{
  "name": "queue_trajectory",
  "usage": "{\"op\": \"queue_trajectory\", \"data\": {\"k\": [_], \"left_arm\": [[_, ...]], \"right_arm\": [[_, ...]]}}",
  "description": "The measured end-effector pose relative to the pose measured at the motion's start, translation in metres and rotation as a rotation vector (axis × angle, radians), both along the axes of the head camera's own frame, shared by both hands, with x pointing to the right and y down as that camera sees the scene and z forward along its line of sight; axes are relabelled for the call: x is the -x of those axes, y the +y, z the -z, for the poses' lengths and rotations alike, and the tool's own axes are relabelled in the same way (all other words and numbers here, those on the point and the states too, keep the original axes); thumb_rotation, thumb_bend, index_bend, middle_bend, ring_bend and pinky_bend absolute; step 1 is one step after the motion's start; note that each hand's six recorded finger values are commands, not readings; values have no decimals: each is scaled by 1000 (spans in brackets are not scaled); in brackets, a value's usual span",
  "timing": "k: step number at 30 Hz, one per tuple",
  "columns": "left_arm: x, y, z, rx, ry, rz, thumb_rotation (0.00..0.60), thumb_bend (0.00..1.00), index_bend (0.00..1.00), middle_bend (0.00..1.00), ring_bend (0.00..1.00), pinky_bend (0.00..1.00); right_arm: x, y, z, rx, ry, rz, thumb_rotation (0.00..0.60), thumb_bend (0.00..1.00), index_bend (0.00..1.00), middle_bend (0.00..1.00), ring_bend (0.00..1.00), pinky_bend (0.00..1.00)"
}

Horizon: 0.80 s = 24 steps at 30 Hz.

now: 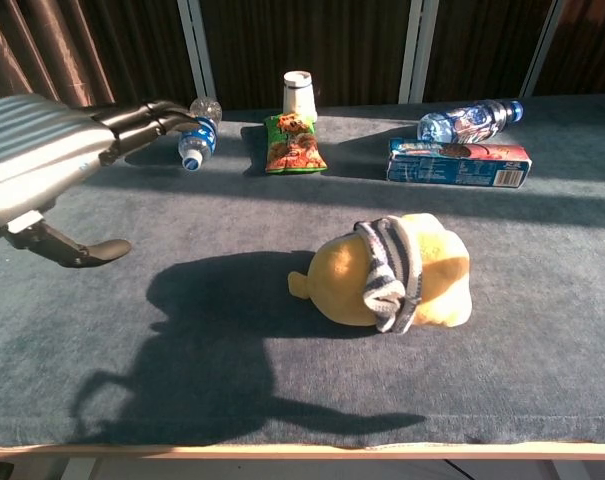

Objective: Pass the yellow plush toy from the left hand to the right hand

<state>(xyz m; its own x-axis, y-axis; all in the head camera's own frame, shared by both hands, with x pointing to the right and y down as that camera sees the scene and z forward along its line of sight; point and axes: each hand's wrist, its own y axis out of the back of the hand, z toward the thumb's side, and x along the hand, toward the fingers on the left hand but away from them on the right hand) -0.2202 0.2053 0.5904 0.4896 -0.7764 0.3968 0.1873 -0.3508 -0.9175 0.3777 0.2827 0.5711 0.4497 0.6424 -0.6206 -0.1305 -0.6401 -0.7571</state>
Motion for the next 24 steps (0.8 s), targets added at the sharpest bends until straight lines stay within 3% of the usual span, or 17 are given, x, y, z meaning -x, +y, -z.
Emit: {"op": "queue_trajectory", "data": {"k": [7, 13, 20, 24], "left_arm": [[86, 23, 19, -32, 97, 136, 600, 269, 0, 46, 161, 336], [137, 47, 23, -114, 79, 178, 600, 269, 0, 67, 174, 342], [146, 53, 19, -114, 42, 224, 600, 268, 0, 66, 174, 344], [153, 55, 21, -88, 58, 246, 600, 268, 0, 67, 174, 344]], "right_arm": [[19, -5, -8, 0, -53, 4, 600, 83, 0, 0, 0, 69], [62, -15, -15, -9, -134, 67, 600, 83, 0, 0, 0, 69], [139, -42, -21, -83, -331, 72, 600, 82, 0, 0, 0, 68], [163, -54, -33, -85, -328, 64, 600, 83, 0, 0, 0, 68]]}}
